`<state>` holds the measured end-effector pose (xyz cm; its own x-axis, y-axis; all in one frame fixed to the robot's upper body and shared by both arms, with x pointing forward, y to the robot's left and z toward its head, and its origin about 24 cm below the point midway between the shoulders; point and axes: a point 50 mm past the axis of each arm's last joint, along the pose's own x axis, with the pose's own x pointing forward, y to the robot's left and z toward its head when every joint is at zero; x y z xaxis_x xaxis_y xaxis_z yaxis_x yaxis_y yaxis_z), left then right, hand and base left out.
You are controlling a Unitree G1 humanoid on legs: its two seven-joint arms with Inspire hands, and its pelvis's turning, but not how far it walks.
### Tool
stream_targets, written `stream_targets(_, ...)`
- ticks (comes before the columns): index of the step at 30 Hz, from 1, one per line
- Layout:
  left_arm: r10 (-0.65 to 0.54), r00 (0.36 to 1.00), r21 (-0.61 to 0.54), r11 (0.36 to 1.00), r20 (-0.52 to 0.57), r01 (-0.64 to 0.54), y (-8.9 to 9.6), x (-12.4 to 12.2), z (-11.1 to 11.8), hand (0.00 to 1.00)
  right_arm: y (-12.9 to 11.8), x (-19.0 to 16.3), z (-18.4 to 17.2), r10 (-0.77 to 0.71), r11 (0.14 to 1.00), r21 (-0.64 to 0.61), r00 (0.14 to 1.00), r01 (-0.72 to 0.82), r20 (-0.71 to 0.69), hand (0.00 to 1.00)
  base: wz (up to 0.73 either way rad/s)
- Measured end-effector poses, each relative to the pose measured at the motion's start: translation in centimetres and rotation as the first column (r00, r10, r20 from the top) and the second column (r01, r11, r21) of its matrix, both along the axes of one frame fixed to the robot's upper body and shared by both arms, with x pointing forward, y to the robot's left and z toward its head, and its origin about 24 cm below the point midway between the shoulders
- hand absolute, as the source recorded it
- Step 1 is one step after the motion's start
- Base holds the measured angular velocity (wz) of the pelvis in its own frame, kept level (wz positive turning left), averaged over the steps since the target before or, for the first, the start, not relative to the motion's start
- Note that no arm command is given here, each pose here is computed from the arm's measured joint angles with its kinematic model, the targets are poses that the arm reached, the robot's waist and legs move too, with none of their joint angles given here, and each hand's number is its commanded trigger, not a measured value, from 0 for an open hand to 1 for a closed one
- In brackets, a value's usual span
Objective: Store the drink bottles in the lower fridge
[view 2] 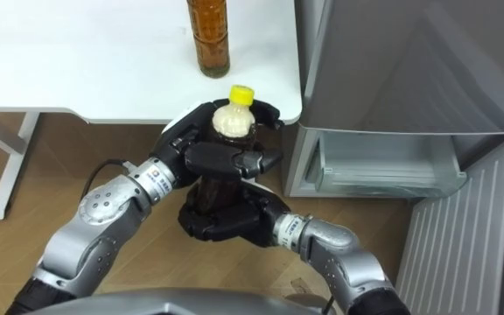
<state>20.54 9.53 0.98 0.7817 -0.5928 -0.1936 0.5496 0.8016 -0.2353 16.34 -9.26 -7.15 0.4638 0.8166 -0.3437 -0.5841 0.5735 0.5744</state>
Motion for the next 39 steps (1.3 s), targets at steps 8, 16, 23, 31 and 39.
stream_targets(8,0.024,1.000,-0.108,0.994,-0.009,-0.025,0.1,0.5,0.6,1.00,-0.2,0.1,0.2,-0.029,0.998,0.048,1.000,0.029,-0.012,1.00,0.00)
stream_targets(16,0.057,0.998,-0.227,0.972,-0.027,-0.062,0.2,0.8,1.3,1.00,-0.1,-0.2,0.1,0.011,0.998,0.067,0.999,-0.009,-0.030,1.00,0.00)
stream_targets(23,0.059,0.998,-0.230,0.971,-0.027,-0.064,0.2,0.8,1.3,1.00,0.1,-0.5,0.0,0.046,0.997,0.056,0.999,-0.044,-0.026,1.00,0.00)
stream_targets(31,0.058,0.998,-0.225,0.972,-0.027,-0.063,0.3,0.8,1.3,0.00,0.2,-0.7,-0.1,0.070,0.997,0.037,0.997,-0.069,-0.037,1.00,0.00)
stream_targets(39,0.065,0.997,-0.272,0.959,-0.051,-0.077,0.7,0.8,1.3,0.00,0.0,-0.8,-0.2,0.079,0.996,0.038,0.996,-0.078,-0.045,1.00,0.00)
